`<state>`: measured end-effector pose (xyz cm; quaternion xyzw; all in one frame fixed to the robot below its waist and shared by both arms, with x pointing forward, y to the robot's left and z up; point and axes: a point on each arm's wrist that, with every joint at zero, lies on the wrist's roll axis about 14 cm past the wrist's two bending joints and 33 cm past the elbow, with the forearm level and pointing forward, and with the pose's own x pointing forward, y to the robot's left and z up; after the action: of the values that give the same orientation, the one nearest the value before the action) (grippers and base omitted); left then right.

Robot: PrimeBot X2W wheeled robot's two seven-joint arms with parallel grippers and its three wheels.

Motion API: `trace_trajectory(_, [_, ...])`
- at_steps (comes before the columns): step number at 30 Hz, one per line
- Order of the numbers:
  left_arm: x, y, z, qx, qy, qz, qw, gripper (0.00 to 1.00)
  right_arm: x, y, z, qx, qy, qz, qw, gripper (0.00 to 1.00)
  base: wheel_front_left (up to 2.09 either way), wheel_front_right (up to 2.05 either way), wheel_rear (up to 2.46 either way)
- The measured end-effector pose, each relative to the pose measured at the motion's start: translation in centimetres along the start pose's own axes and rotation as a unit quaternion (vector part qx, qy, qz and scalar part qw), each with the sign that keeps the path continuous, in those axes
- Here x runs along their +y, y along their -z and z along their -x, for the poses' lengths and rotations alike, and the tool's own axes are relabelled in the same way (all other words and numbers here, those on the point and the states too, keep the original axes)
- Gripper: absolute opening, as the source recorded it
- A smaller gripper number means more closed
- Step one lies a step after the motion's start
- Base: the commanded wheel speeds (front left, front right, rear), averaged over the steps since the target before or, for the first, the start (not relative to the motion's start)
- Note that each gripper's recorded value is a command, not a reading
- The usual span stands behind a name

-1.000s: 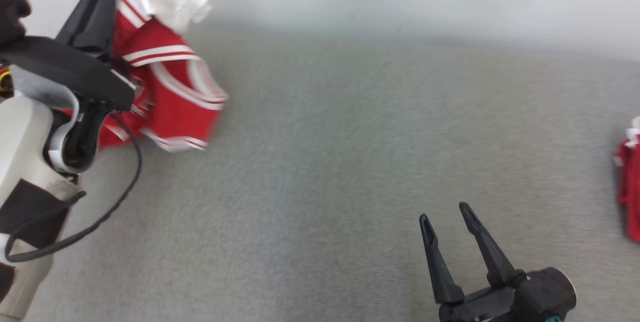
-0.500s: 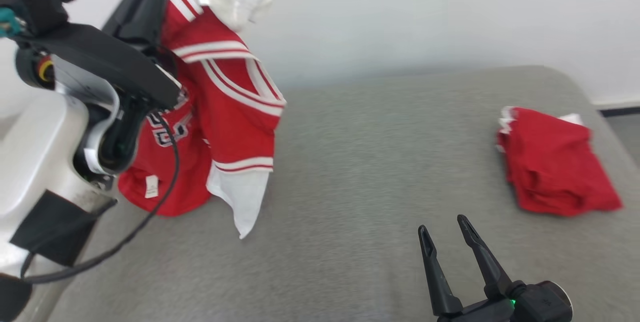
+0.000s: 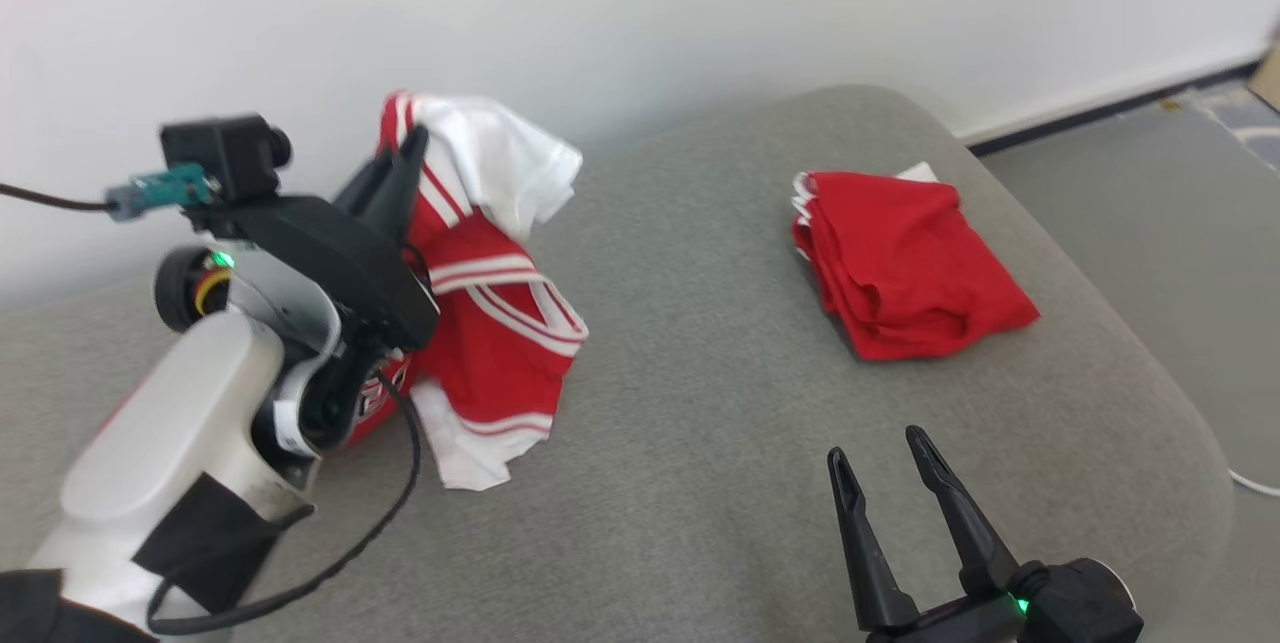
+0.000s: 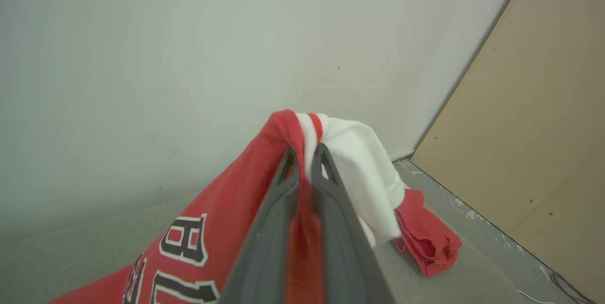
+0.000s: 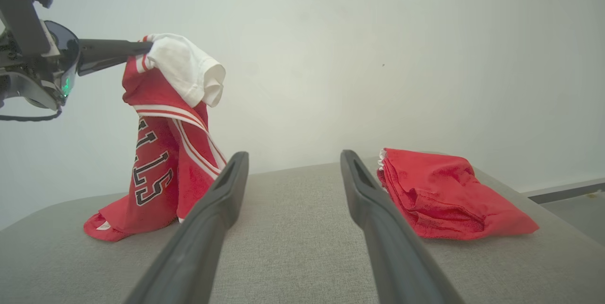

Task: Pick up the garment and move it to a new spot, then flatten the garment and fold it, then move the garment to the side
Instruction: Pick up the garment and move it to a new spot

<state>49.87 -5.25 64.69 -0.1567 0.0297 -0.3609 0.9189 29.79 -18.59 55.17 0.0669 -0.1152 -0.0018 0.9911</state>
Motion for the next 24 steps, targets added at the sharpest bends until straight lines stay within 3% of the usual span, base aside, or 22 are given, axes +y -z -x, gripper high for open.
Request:
trace_trajectory(11, [2.5,9.6,-3.5,0.04,-0.023,0.006,0.999,0.0,-0.9,1.3,-0.6,0.026,0.022,-0.003,0.999,1.0,0.0,0.0,0.0])
trace_trajectory(13, [2.6,10.7,-4.0,0.033,-0.021,0.0,0.999,0.84,-1.2,1.7,-0.7,0.034,0.028,-0.002,0.999,1.0,0.0,0.0,0.0])
trace_trajectory(14, [2.5,11.3,-4.3,0.032,-0.017,0.001,0.999,0.98,-1.4,1.8,-0.7,0.037,0.031,0.0,0.999,1.0,0.0,0.0,0.0])
trace_trajectory(19, [0.7,12.2,-5.1,0.019,0.012,-0.012,1.0,1.0,-2.3,2.5,-0.3,0.051,0.046,0.009,0.998,1.0,0.0,0.0,0.0])
trace_trajectory(24, [-1.0,9.8,-4.2,-0.029,0.031,-0.025,0.999,1.0,-1.7,2.8,-0.3,0.055,0.035,0.011,0.998,1.0,0.0,0.0,0.0])
